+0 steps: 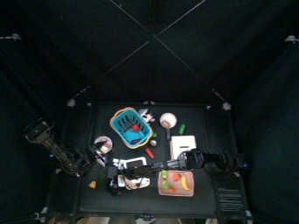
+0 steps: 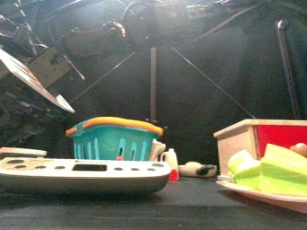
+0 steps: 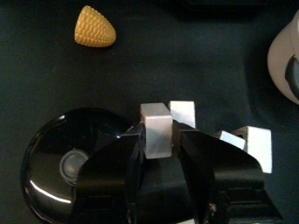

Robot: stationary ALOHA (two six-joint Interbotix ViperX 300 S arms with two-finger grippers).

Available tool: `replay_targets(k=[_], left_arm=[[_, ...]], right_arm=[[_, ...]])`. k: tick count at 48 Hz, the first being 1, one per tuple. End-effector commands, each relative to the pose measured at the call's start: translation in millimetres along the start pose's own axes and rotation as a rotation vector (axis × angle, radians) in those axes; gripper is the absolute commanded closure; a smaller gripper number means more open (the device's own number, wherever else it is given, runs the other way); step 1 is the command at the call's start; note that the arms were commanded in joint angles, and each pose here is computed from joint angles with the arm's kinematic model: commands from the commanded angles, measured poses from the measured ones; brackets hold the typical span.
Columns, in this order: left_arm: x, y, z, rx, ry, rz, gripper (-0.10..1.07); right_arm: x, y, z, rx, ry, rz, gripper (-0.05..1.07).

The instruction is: Place sushi piece to left of stove

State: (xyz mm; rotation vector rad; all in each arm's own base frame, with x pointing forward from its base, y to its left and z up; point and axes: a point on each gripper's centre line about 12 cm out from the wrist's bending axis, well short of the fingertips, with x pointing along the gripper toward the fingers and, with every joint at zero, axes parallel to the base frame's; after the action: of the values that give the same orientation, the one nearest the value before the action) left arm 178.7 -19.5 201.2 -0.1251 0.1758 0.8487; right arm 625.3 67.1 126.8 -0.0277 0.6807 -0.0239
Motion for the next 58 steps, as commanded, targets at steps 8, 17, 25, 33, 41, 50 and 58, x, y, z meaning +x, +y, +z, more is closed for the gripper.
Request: replay_targets(k=[8, 17, 25, 33, 41, 50, 58], left_arm=[[-1, -2.9, 3.6, -0.015, -0.003, -0.001, 0.01], [-1, -2.7, 3.7, -0.015, -0.004, 0.0, 0.01], [-1, -4.6, 5.4, -0.022, -0.004, -0.003, 0.01], [-3, -10.1, 10.3, -0.038, -0.01, -0.017, 0.01], [-11, -19.3, 12.8, -0.036, -0.01, -0.074, 0.01], [-24, -29.2, 7.4, -0.022, 0.025, -0.167, 0.01], [-32, -40.6, -2.5, 0.01, 0.096, -0.276, 0.01]], right_arm=[[-17, -1, 30, 0.01, -0.067, 0.002, 0.23], [-21, -1, 35, 0.011, -0.079, 0.004, 0.23], [-31, 5, 41, 0.006, -0.091, 0.014, 0.23], [-46, 12, 43, 0.003, -0.091, 0.028, 0.23], [-72, 18, 39, 0.03, -0.086, 0.062, 0.23], [-103, 24, 27, 0.106, -0.151, 0.146, 0.24], [-124, 20, 6, 0.16, -0.198, 0.19, 0.24]])
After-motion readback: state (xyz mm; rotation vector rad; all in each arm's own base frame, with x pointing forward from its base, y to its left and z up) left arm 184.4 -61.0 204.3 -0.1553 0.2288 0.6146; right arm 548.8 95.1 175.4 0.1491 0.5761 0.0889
